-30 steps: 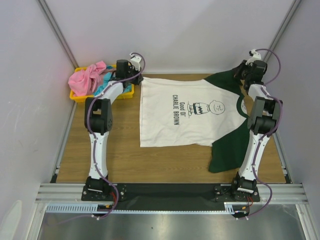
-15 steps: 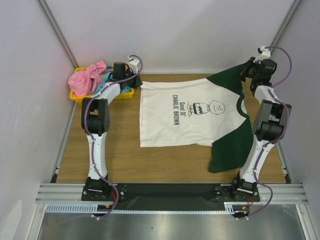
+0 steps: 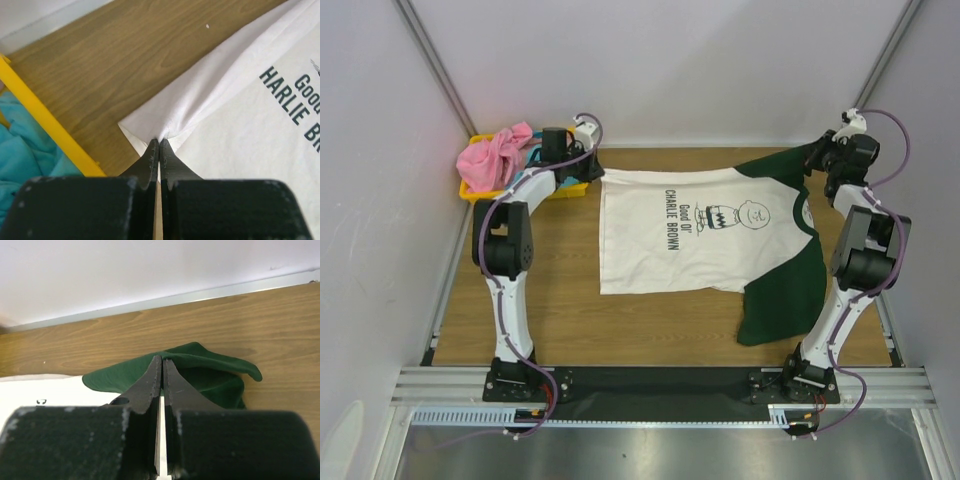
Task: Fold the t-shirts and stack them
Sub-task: Fold the tshirt
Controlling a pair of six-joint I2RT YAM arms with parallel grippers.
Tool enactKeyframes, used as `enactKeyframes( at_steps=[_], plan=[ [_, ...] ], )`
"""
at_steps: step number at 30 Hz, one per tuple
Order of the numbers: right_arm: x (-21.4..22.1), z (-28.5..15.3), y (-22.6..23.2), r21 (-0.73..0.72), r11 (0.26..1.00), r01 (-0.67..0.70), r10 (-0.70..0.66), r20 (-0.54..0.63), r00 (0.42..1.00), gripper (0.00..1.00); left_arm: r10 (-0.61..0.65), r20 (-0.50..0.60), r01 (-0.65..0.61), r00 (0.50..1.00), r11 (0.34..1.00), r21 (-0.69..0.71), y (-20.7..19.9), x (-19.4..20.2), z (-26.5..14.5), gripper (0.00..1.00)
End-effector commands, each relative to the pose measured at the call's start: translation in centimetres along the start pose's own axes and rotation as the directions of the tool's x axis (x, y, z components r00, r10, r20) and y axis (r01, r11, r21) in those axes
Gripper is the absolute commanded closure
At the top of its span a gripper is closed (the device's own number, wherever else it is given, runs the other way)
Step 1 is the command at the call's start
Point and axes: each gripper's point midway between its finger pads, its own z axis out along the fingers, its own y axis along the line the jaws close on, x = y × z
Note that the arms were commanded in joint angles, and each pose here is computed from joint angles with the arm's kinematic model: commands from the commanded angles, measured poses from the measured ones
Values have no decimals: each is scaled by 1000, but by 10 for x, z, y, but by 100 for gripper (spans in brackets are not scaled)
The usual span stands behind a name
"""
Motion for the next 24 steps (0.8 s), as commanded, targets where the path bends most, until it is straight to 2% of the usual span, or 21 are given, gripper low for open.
enactKeyframes(
  at_steps=[1, 6, 12, 24],
  plan=[
    [-44, -20, 14, -27, 999, 39, -36, 111, 993, 100, 45, 48, -46, 998, 999, 18, -11, -22, -26, 99],
    [-35, -35, 8, -3, 1000, 16, -15, 105, 994, 100, 22, 32, -23, 999, 1000, 15, -18, -5, -33, 100],
    [-17, -49, 0, 45, 999, 21, -22, 36, 999, 100, 1, 12, -1, 1000, 1000, 2, -19, 10, -36, 100],
    [22, -76, -10, 122, 992, 32, -26, -55, 998, 100, 2, -18, -2, 1000, 1000, 10, -26, 20, -42, 100]
  ],
)
